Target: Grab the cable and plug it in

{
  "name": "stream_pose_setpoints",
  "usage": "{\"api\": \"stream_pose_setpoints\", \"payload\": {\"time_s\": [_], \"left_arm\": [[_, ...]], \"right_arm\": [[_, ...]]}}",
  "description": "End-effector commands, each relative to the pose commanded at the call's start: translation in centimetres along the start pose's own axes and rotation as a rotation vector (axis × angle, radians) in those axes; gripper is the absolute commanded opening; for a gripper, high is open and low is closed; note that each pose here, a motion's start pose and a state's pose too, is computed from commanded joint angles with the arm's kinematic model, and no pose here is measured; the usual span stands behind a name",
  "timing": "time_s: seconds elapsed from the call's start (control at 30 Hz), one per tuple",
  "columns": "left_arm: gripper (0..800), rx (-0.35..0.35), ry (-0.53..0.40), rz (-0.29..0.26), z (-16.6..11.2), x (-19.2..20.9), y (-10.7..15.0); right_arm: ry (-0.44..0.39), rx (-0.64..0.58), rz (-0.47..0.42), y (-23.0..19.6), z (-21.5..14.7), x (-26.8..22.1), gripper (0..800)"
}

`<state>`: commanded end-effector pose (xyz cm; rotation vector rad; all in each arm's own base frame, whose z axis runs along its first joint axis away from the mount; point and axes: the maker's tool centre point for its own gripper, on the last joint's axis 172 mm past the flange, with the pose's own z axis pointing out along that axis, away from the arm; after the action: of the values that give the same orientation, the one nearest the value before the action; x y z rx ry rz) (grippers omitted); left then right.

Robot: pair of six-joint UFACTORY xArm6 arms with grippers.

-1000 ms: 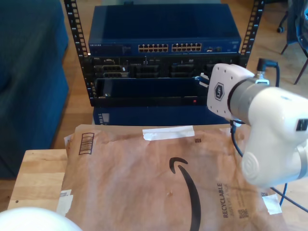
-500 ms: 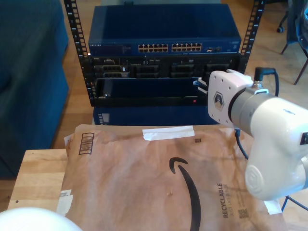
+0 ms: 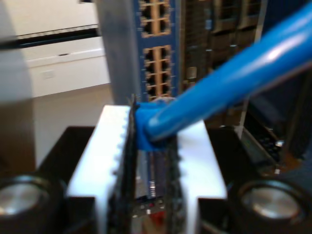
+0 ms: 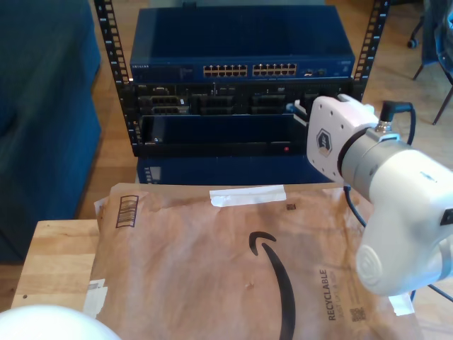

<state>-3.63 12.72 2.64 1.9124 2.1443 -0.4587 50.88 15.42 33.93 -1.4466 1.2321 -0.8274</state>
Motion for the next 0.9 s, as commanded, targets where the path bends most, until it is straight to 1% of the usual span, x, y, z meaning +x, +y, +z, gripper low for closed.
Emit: {"api": "stream_pose_setpoints", "payload": {"time_s": [0.07,0.13,0.3,0.4,0.43,0.47,0.53,0.6,0.63,0.7,0.77,0.83,0.9], "left_arm": [[800,0.0,0.0,0.0,0.0,0.0,0.0],[800,0.0,0.0,0.0,0.0,0.0,0.0],[800,0.0,0.0,0.0,0.0,0.0,0.0],[800,-0.001,0.0,-0.001,0.0,0.0,0.0],[800,0.0,0.0,0.0,0.0,0.0,0.0],[800,0.0,0.0,0.0,0.0,0.0,0.0],[800,0.0,0.0,0.0,0.0,0.0,0.0],[800,0.0,0.0,0.0,0.0,0.0,0.0],[800,0.0,0.0,0.0,0.0,0.0,0.0],[800,0.0,0.0,0.0,0.0,0.0,0.0],[800,0.0,0.0,0.0,0.0,0.0,0.0],[800,0.0,0.0,0.0,0.0,0.0,0.0],[800,0.0,0.0,0.0,0.0,0.0,0.0]], "right_arm": [[0.0,0.068,-0.004,-1.1,0.7,0.0,0],[-0.001,0.109,-0.007,-1.5,1.3,-0.1,0],[0.009,0.138,0.004,-0.2,3.7,0.4,0],[0.006,0.172,0.004,-1.3,5.0,0.1,0],[0.003,0.188,0.005,-2.2,5.8,-0.1,0],[0.003,0.191,0.002,-2.2,6.8,-0.2,0],[0.008,0.178,0.001,-0.7,8.8,0.0,0],[0.006,0.216,-0.003,-1.3,9.8,-0.2,0],[0.017,0.223,0.002,-0.9,10.5,0.2,0],[0.059,0.258,0.034,-1.5,11.7,1.1,0],[0.081,0.266,0.059,-1.1,12.9,0.8,0],[0.122,0.266,0.041,-0.3,13.7,1.1,0],[0.183,0.296,-0.002,-0.8,13.0,2.5,0]]}}
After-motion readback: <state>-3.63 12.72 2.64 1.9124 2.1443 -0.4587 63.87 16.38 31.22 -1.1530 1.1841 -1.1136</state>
